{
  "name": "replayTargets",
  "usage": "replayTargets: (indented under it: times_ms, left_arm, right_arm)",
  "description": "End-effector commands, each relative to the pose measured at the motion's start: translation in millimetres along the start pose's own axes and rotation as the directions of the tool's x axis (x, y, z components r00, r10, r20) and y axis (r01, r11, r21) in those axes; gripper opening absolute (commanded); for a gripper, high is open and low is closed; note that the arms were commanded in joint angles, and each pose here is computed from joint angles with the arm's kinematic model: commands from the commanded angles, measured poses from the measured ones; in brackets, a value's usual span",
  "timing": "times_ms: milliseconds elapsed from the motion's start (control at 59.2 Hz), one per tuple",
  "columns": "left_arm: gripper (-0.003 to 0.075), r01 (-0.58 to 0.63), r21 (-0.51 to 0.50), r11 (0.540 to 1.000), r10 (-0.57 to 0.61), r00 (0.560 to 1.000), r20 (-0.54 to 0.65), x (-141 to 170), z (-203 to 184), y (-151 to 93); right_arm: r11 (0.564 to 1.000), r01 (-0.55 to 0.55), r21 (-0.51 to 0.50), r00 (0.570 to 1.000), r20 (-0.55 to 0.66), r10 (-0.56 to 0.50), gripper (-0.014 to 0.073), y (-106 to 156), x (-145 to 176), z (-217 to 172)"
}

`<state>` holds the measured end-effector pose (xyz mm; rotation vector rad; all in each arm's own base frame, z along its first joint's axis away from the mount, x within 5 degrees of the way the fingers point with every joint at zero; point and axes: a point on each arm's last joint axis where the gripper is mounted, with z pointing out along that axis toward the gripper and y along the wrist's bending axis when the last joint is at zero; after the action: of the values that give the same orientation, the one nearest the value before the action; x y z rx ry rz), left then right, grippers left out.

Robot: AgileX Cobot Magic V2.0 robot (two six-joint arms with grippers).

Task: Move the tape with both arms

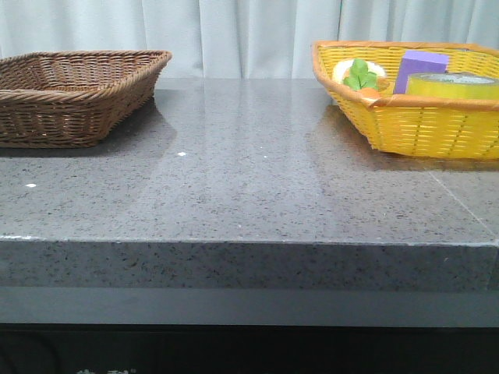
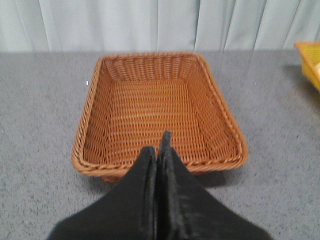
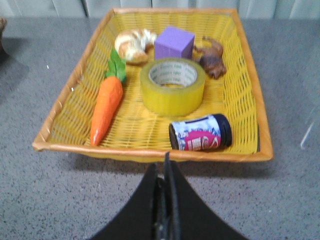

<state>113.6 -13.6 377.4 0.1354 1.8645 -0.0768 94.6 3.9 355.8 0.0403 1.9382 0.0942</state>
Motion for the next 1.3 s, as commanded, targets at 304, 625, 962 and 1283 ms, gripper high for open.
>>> replayTargets:
  times_ms: [304, 625, 962, 1283]
  left_arm:
    - [-0.0004, 0.010, -0.006, 1.000, -0.010, 1.000, 0.005, -8.7, 32.2, 1.9]
    - [0.0550, 0.010, -0.008, 1.000, -0.010, 1.000, 0.026, -10.6, 32.7, 2.1]
    - [0.0491, 0.004, 0.127, 0.992, -0.011, 0.998, 0.059, -13.8, 31.7, -17.0]
    - [0.0491, -0.133, 0.399, 0.907, 0.105, 0.990, 0.093, -11.3, 20.6, -60.6]
  right_arm:
    - [1.000, 0.003, 0.019, 0.998, -0.063, -0.001, -0.0028, -3.4, -10.8, 31.5]
    - [1.000, 0.001, 0.019, 0.997, -0.082, 0.001, 0.0545, -3.7, -10.0, 36.1]
    - [0.999, -0.031, 0.018, 0.996, -0.082, 0.032, 0.0507, -2.7, -34.5, 43.7]
    - [0.997, -0.061, 0.053, 0.977, -0.200, 0.071, 0.0507, -10.6, -89.1, 93.7]
